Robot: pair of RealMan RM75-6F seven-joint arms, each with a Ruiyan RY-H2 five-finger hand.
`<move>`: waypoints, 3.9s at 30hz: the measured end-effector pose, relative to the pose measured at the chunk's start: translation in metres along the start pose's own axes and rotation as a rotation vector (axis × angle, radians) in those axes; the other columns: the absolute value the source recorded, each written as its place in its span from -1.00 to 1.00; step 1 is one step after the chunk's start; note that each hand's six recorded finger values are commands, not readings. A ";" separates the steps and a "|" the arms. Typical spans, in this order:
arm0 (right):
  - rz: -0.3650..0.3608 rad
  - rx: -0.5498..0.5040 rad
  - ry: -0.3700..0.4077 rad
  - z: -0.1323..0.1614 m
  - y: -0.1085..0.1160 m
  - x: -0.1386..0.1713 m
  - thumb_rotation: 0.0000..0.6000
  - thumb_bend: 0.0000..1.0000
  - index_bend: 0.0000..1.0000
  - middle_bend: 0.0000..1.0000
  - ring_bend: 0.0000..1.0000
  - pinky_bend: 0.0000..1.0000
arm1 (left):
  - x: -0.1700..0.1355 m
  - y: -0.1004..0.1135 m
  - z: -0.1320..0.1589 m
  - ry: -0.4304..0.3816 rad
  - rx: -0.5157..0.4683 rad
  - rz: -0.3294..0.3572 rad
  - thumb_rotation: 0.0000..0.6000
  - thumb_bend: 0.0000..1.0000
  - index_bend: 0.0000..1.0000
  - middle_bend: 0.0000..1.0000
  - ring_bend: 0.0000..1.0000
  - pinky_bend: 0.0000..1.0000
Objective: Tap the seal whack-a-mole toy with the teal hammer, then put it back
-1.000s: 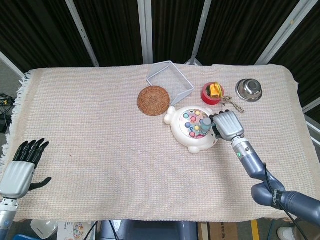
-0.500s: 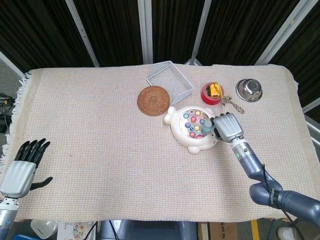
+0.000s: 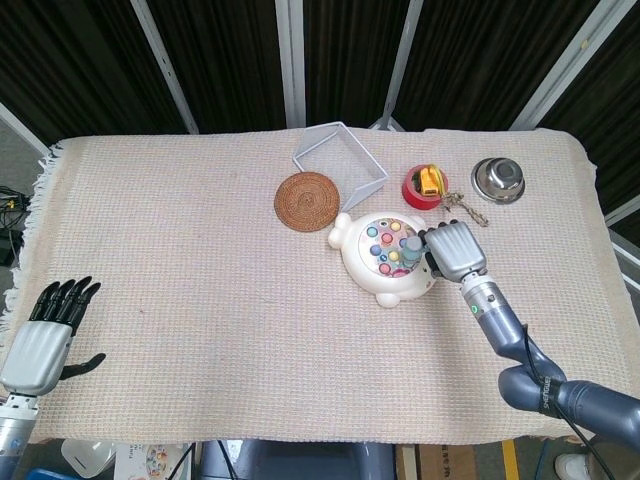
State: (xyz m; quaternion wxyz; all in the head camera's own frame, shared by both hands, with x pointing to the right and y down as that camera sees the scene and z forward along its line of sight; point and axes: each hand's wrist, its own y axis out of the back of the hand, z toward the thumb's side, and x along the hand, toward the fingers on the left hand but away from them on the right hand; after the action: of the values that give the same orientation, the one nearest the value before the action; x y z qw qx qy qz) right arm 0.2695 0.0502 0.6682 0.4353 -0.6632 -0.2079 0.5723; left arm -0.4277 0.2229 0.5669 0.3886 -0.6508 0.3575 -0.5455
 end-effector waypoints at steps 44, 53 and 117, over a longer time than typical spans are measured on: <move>0.029 -0.119 -0.201 -0.096 -0.066 0.066 1.00 0.54 0.75 0.56 0.07 -0.12 | -0.006 0.001 0.000 -0.001 -0.003 0.010 1.00 -0.74 -1.00 -1.00 -1.00 -1.00; 0.064 -0.181 -0.261 -0.120 -0.101 0.067 1.00 0.35 0.60 0.44 -0.04 -0.21 | -0.009 0.003 0.000 0.008 0.002 0.011 1.00 -0.74 -1.00 -1.00 -1.00 -1.00; 0.224 -0.224 -0.265 -0.120 -0.102 0.068 1.00 -0.18 -0.95 -0.66 -0.99 -1.00 | -0.006 0.004 0.000 0.013 0.002 0.017 1.00 -0.74 -1.00 -1.00 -1.00 -1.00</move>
State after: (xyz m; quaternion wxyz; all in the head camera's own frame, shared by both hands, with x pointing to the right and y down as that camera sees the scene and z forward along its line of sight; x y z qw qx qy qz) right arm 0.4225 0.1171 0.7078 0.2612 -0.6451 -0.2506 0.6729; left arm -0.4291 0.2264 0.5610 0.3916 -0.6437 0.3649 -0.5469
